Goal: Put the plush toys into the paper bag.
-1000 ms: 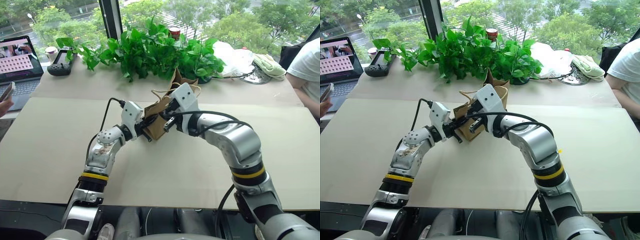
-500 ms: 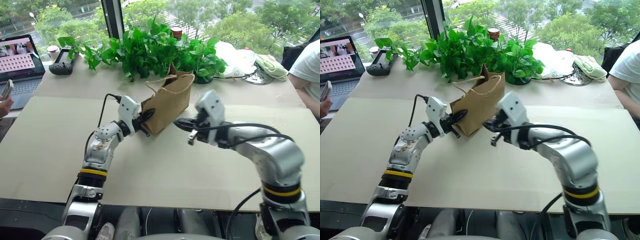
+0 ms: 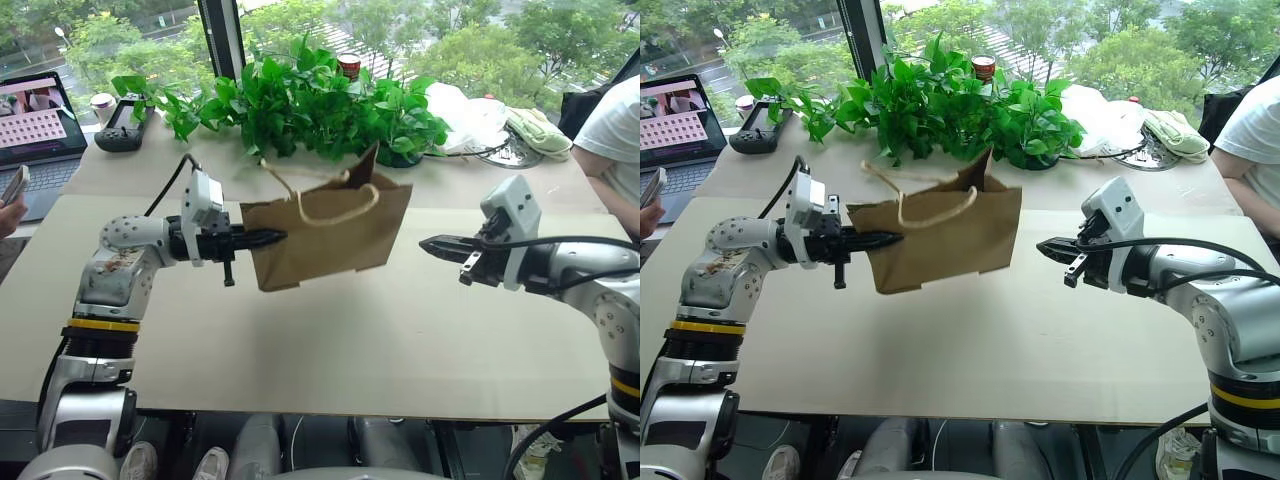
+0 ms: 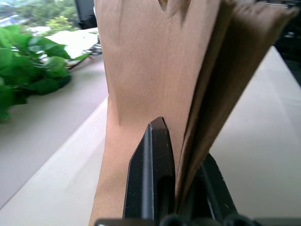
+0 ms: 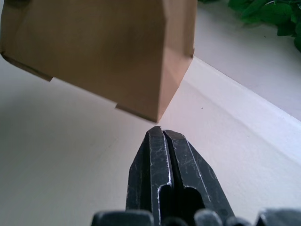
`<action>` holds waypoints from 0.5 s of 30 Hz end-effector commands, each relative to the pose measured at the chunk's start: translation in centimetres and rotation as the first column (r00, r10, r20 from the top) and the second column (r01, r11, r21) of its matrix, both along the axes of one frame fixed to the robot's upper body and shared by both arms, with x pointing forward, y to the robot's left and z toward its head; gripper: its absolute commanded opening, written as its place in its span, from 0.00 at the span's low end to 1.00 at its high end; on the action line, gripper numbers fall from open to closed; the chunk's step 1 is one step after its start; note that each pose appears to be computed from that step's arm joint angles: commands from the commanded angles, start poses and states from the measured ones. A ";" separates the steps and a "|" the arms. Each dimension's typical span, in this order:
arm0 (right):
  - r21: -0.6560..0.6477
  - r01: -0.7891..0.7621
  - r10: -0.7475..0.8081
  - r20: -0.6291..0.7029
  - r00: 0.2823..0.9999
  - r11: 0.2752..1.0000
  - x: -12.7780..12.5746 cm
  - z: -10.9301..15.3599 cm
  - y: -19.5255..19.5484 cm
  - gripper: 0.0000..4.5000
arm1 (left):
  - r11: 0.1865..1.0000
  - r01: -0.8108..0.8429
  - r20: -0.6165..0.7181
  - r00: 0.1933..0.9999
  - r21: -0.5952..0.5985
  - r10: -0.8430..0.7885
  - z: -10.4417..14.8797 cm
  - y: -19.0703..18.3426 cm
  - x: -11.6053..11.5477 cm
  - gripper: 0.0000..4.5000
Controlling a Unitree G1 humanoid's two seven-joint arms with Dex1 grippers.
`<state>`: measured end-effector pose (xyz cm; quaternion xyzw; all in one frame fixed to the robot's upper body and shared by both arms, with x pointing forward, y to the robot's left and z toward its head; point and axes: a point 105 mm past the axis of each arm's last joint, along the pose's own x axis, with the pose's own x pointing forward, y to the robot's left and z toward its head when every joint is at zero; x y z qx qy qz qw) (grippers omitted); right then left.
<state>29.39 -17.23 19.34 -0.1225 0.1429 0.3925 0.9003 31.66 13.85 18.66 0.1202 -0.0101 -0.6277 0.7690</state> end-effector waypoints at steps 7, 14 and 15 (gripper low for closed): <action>-0.013 0.003 -0.003 0.048 0.999 1.000 0.2 1.6 -1.1 0.00 | 0.964 0.235 0.022 0.971 0.125 -0.240 -3.4 -1.1 -1.4 0.02; -0.022 -0.032 0.033 0.049 0.998 0.999 -0.6 1.8 -1.0 0.00 | 0.951 0.266 0.021 0.962 0.154 -0.272 -5.0 -1.4 -1.1 0.02; -0.017 -0.052 0.053 0.050 0.997 0.998 -1.0 2.0 -1.0 0.00 | 0.951 0.268 0.019 0.962 0.156 -0.274 -5.0 -1.4 -1.1 0.02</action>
